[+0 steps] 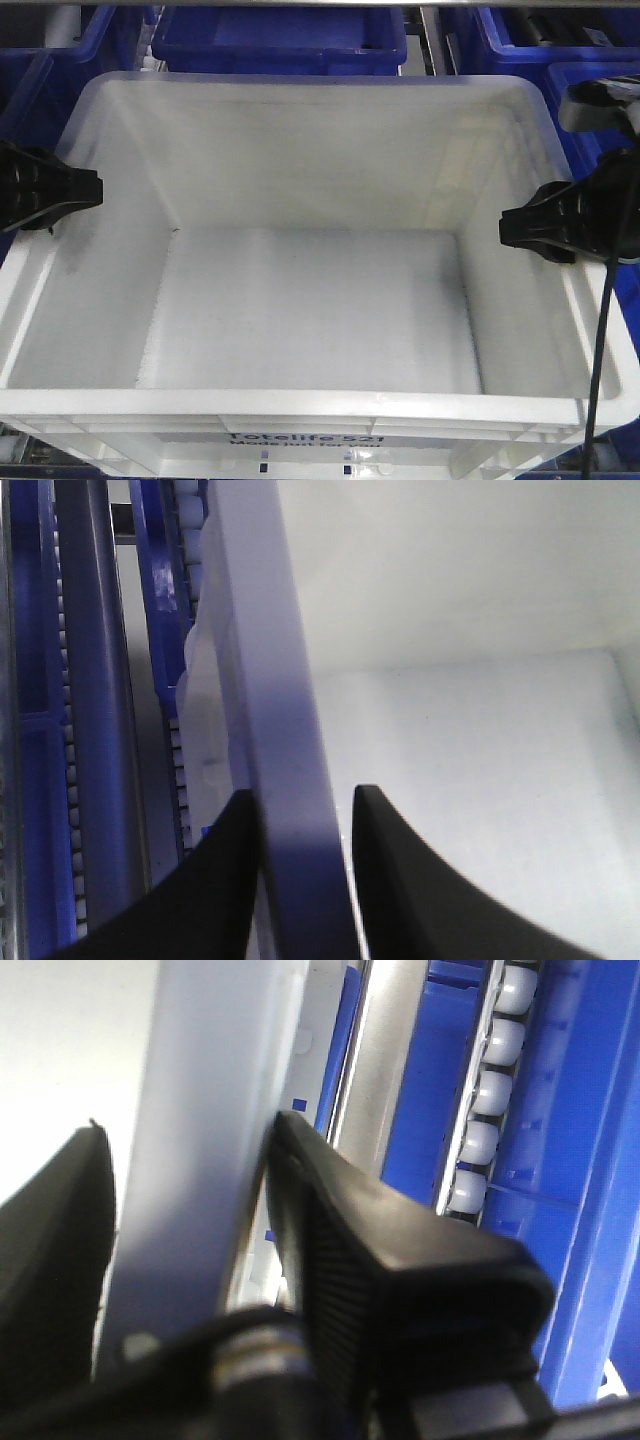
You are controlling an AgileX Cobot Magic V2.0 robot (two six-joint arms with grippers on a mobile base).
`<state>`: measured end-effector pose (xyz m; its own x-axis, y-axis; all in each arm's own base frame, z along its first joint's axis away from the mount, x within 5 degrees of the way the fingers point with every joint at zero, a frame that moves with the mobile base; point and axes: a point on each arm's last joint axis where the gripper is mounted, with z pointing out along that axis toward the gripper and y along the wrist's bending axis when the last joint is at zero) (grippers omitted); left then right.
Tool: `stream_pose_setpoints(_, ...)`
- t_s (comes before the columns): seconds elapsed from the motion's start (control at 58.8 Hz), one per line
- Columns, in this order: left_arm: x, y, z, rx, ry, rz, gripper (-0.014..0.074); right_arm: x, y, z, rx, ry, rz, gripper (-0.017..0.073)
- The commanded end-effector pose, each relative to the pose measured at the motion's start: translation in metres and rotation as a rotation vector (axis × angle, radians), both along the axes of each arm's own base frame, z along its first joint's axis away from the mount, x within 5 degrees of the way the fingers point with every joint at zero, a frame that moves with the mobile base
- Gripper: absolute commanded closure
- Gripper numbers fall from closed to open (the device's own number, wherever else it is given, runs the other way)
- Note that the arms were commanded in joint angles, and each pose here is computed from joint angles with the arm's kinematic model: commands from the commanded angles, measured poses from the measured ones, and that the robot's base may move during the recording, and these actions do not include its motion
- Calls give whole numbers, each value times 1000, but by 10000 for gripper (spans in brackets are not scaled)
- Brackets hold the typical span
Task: Move bin from left to right shelf
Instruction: 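Lower the gripped white tote onto the roller shelf lane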
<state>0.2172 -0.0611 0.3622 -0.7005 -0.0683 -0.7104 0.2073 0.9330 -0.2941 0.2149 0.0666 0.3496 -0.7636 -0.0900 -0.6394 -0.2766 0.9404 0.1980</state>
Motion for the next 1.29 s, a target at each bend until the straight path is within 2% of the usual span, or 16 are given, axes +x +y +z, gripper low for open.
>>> stream_pose_setpoints(0.0, -4, -2, 30, -76, -169, 1, 600, 2, -1, 24, 49, -153, -18, 564)
stream_pose_setpoints(0.493, -4, -2, 30, -75, -171, 1, 600, 2, -1, 24, 49, -155, -18, 564)
stream_pose_setpoints(0.783, 1, 0, 36, -84, -255, 35, 600, 6, -1, 29, 66, -217, -36, 564)
stream_pose_setpoints(0.987, 2, 0, 37, -86, -265, 39, 600, 9, -1, 33, 77, -267, -50, 564)
stream_pose_setpoints(1.276, 12, -1, 28, -57, -240, 42, 600, 20, 0, 29, 79, -297, -67, 564)
